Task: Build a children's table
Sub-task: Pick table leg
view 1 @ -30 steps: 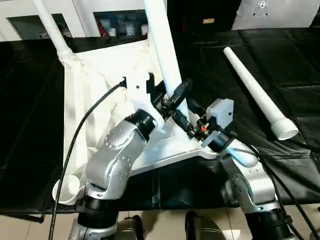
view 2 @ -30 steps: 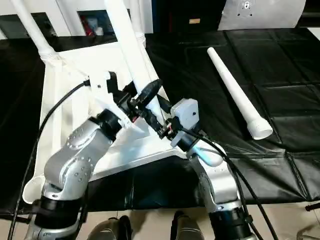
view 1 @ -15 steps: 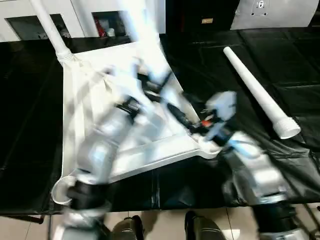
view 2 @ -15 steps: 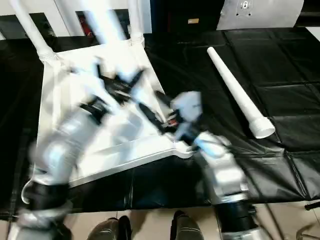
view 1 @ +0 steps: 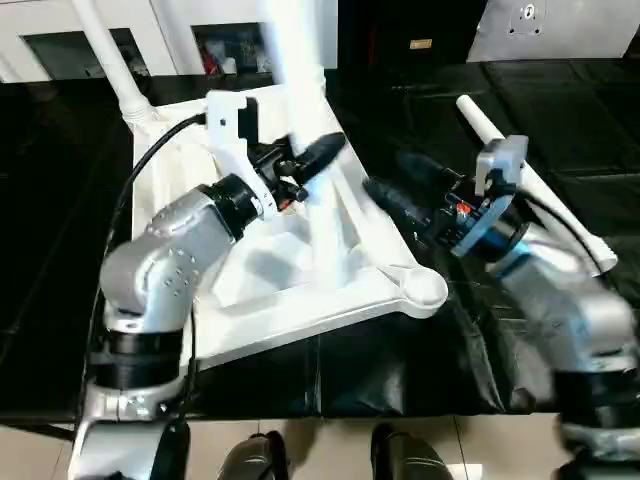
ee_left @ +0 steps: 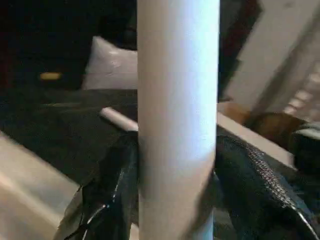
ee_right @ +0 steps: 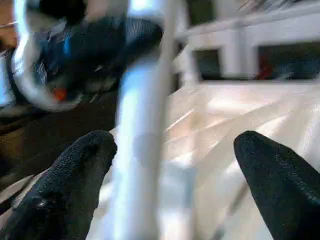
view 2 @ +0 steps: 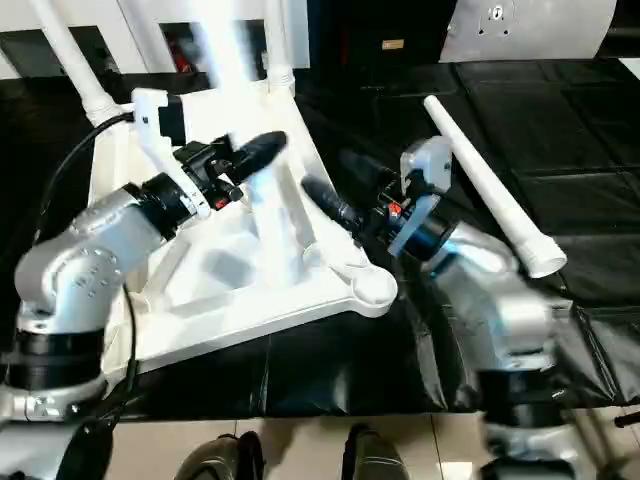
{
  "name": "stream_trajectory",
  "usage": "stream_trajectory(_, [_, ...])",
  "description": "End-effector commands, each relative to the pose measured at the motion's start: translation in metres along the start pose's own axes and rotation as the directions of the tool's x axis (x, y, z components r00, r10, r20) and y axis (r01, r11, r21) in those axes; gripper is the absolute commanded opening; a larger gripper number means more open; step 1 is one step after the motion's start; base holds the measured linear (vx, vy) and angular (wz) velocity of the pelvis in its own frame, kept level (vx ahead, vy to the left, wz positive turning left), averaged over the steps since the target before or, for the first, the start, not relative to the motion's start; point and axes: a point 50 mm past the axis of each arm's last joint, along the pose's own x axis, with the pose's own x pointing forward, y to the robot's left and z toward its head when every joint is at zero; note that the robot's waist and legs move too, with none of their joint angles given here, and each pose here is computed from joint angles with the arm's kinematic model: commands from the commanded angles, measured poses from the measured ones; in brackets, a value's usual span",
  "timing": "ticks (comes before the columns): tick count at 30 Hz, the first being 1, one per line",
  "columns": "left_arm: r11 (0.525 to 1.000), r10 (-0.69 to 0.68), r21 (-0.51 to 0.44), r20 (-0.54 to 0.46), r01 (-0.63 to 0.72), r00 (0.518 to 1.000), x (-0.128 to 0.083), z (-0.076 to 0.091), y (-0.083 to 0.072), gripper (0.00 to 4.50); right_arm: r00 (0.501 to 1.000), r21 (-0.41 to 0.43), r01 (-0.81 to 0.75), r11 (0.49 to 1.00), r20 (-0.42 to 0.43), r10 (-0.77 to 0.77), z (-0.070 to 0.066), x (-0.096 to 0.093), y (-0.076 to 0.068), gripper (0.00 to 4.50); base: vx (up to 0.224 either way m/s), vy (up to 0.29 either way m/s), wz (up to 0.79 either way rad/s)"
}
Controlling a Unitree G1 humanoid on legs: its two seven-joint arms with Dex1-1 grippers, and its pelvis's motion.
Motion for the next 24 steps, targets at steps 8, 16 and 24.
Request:
stream_trajectory(8, [0.995, -0.098, 0.020, -0.011, 0.099, 0.995, 0.007, 0.003, -0.007, 2.27, 0.979, 0.072, -0.155, 0.985, -0.121, 0.163, -0.005, 0.011, 0.008, 4.29, 0.000, 0.000, 0.00])
stream_trajectory(16, [0.997, -0.080, 0.019, -0.006, 0.080, 0.997, 0.005, -0.001, -0.007, 2.27, 0.987, 0.165, -0.041, 0.986, -0.148, 0.065, -0.024, 0.023, 0.001, 3.68, 0.000, 0.000, 0.00])
stream_trajectory(24, [0.987, 0.096, 0.147, -0.197, -0.068, 0.976, -0.002, -0.044, 0.003, 2.27, 0.983, 0.233, 0.089, 0.968, -0.179, -0.048, -0.044, 0.032, 0.000, 2.91, 0.000, 0.000, 0.00])
